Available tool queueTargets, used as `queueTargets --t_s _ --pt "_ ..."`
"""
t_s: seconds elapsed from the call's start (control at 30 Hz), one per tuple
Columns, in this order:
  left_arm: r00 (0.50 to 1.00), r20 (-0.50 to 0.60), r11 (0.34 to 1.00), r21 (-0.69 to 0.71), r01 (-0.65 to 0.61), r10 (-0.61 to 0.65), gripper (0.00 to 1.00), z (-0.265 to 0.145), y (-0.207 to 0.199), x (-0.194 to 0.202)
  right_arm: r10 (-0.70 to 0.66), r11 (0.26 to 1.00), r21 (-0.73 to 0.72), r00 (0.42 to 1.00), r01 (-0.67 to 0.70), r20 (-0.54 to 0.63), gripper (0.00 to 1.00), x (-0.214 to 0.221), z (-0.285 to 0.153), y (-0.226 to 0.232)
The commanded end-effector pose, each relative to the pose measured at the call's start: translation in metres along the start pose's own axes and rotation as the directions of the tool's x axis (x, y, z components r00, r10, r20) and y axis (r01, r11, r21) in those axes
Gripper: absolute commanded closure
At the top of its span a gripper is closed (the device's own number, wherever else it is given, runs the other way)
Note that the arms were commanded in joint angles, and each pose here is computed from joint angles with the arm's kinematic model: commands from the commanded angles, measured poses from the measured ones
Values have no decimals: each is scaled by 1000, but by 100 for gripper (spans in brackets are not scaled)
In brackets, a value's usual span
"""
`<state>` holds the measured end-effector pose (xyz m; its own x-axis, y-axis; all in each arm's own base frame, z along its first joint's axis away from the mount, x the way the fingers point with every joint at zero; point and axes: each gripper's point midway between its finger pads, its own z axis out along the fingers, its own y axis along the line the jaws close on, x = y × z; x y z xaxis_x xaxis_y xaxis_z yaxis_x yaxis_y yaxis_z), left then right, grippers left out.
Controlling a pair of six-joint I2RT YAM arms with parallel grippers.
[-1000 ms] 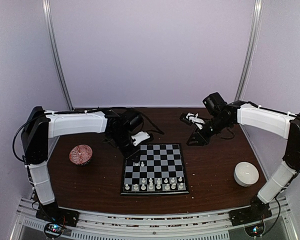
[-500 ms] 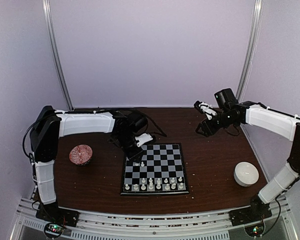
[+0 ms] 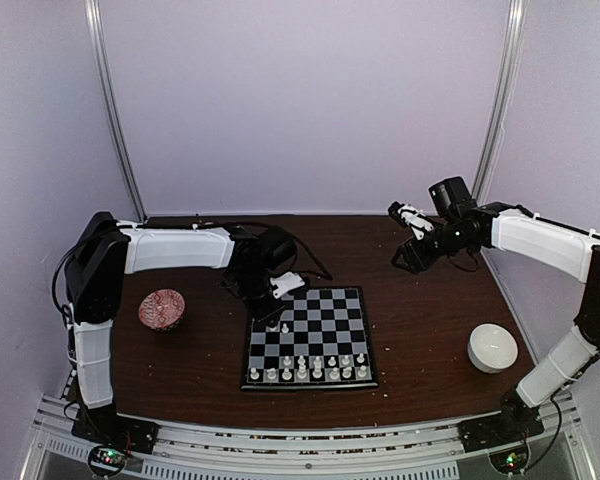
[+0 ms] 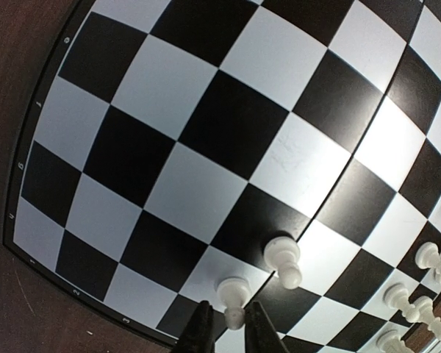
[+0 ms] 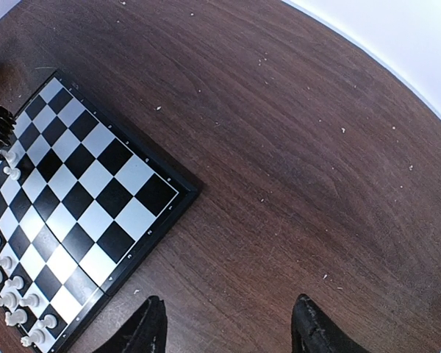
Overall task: Set up the chess pieces on the board
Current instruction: Pick up the pawn from the center of the board.
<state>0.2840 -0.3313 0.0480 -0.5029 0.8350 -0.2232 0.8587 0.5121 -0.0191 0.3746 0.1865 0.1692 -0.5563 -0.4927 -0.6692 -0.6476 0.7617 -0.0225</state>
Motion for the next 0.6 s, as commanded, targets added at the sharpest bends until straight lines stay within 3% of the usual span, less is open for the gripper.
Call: queueTargets --t_s 0.0,0.57 --pt "1000 5 1000 -2 -8 8 87 1 2 -5 -1 1000 10 1000 1 14 42 -5 -3 -3" --pt "1000 17 1000 20 -18 17 99 -3 -2 -7 -3 1000 -15 1000 3 -6 42 -1 2 0"
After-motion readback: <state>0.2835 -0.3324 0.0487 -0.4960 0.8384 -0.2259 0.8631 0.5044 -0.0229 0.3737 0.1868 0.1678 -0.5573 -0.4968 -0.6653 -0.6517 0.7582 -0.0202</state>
